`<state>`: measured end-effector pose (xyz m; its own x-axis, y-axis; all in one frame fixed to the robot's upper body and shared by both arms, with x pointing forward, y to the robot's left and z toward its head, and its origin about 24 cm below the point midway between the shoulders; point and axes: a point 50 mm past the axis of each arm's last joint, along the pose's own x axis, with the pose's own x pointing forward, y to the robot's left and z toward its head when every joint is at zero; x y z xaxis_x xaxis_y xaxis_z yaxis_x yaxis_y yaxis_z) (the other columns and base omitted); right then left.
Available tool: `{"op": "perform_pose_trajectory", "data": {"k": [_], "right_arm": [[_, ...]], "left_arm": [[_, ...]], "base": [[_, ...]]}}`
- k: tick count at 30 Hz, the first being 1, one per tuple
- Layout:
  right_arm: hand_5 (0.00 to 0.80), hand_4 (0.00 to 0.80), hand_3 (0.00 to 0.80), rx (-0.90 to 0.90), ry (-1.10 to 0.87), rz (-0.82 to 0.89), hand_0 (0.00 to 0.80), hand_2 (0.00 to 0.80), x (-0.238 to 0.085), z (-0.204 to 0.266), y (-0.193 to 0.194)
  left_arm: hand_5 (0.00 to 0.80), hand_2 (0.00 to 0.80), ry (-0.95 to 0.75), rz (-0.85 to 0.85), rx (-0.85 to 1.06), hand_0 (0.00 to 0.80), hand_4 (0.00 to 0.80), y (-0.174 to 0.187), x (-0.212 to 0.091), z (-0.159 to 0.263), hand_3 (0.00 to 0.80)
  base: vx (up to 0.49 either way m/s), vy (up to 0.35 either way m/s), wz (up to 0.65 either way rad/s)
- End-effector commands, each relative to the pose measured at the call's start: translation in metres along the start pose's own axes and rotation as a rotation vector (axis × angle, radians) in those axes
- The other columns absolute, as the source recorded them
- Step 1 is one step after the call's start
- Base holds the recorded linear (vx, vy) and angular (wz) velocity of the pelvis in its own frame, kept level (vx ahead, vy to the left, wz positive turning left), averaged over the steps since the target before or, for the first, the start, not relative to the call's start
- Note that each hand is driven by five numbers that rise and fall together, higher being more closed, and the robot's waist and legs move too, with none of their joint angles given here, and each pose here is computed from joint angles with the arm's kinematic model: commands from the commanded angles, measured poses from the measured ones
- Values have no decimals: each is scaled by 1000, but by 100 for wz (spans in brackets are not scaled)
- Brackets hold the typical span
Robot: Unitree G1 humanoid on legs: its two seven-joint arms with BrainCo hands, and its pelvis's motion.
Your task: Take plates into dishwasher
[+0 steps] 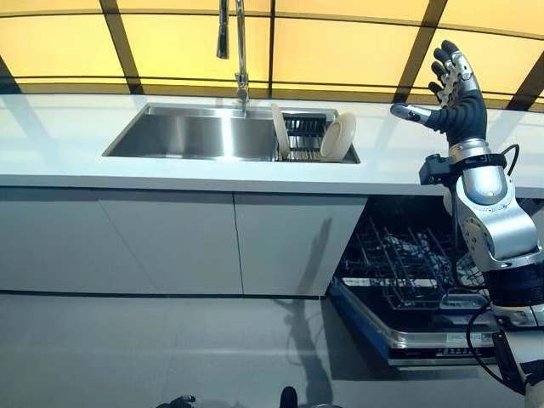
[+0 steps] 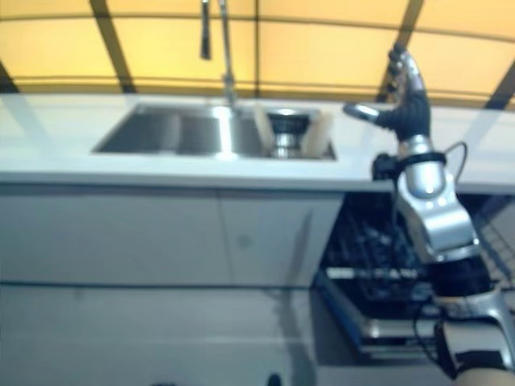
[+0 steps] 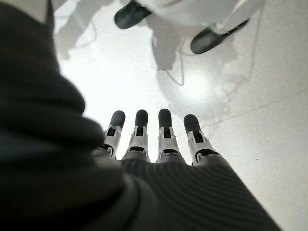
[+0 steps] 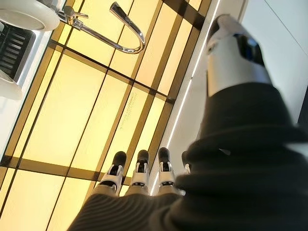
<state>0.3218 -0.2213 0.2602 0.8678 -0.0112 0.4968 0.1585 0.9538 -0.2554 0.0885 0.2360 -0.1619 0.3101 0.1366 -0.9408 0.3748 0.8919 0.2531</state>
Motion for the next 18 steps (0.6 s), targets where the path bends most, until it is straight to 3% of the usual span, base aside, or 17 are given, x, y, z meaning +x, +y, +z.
{"op": "perform_pose_trajectory", "data": {"k": [1,8,18], "right_arm": [[0,0,0,39,-3,12,0,0,-7,-6,4],[0,0,0,73,20,15,0,0,-5,-12,18],[0,0,0,81,32,71,0,0,-2,-18,36]], "left_arm": [[0,0,-67,42,16,0,0,4,-1,3,0],[0,0,-107,79,-26,0,0,21,-2,18,0],[0,0,-86,79,-111,0,0,7,-3,4,0]], "base": [[206,-420,-3],[196,-185,-3],[282,83,-4]]}}
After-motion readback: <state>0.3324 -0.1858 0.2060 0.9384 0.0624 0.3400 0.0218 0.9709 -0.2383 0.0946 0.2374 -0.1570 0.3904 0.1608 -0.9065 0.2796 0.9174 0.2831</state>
